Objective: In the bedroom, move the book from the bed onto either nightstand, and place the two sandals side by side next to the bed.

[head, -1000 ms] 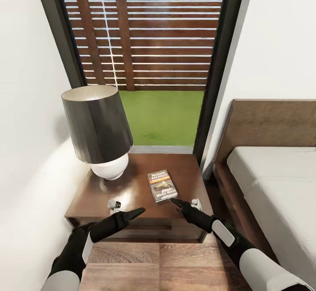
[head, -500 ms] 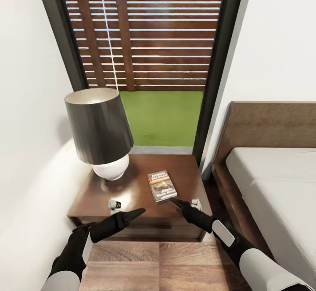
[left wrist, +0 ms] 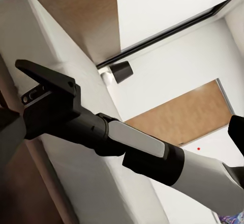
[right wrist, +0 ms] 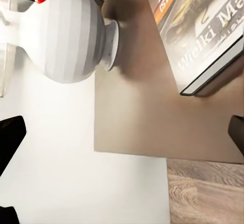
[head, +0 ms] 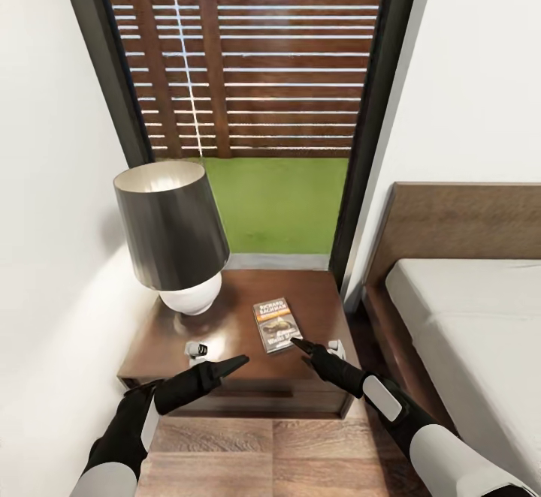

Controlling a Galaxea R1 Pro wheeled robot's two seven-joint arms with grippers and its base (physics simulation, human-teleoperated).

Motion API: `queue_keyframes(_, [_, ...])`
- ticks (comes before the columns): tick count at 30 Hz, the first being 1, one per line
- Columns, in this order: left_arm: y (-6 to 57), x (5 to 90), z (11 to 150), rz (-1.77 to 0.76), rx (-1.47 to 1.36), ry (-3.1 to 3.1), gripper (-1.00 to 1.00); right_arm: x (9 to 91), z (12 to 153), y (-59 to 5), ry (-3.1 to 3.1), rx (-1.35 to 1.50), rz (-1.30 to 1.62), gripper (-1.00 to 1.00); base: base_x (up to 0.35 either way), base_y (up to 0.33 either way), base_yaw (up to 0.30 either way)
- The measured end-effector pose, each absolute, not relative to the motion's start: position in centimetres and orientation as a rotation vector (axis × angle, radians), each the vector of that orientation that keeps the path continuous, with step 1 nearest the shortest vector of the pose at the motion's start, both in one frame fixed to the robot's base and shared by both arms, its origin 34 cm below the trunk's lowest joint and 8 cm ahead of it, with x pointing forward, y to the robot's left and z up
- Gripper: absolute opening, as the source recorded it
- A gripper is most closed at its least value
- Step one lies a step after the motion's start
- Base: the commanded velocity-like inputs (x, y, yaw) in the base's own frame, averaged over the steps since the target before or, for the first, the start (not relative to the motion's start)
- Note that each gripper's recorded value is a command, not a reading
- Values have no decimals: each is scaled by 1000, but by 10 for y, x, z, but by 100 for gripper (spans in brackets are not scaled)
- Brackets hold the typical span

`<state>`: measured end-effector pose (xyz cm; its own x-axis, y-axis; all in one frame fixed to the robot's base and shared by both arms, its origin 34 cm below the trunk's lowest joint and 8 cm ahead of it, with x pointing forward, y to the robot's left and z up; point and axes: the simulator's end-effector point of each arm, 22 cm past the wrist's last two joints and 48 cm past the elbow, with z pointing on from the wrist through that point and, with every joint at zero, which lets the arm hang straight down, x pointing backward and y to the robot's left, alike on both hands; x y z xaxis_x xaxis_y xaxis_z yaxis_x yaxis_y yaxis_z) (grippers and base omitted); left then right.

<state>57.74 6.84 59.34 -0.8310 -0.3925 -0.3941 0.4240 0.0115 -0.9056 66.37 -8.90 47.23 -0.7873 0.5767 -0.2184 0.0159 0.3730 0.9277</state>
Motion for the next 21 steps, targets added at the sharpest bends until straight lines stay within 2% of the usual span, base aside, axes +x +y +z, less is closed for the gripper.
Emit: queue_keyframes(21, [69,587,639,-1876,29,1732,100,674,519,-88,2112,504,1426,100,0,0,0])
